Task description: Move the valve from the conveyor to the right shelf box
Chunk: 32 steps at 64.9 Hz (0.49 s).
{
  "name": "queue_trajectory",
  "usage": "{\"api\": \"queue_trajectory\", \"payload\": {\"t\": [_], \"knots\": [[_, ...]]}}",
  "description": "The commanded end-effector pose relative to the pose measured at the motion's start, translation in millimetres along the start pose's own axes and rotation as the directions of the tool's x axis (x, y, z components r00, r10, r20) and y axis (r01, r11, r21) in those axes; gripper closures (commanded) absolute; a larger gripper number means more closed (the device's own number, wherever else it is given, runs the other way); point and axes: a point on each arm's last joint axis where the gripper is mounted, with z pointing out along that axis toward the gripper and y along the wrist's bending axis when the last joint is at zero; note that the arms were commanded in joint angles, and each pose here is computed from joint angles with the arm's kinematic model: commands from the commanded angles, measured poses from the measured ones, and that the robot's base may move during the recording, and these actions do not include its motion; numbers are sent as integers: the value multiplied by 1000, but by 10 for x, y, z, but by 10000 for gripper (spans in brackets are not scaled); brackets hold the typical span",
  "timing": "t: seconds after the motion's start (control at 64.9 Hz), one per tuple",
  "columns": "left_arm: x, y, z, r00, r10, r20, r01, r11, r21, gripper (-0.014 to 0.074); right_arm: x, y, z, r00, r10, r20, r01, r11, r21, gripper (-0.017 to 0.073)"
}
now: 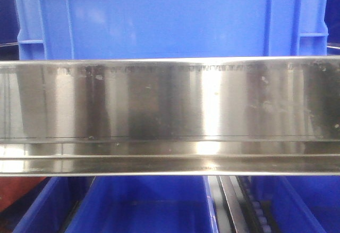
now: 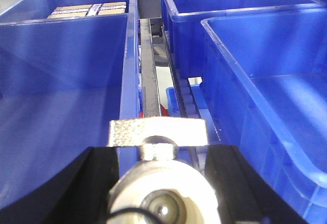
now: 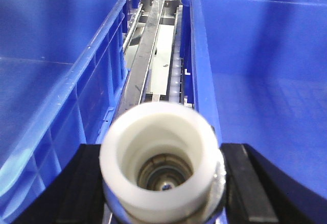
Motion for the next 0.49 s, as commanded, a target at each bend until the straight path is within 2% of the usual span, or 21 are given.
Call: {"api": "queue_trajectory", "payload": {"t": [0.0, 0.478], "knots": [[-68, -3, -39, 997, -5, 71, 5, 1000, 2, 705, -108, -8, -66, 995, -16, 97, 15, 1000, 15, 713], [-68, -3, -39, 997, -5, 71, 5, 1000, 2, 705, -108, -8, -66, 995, -16, 97, 15, 1000, 15, 713]]}}
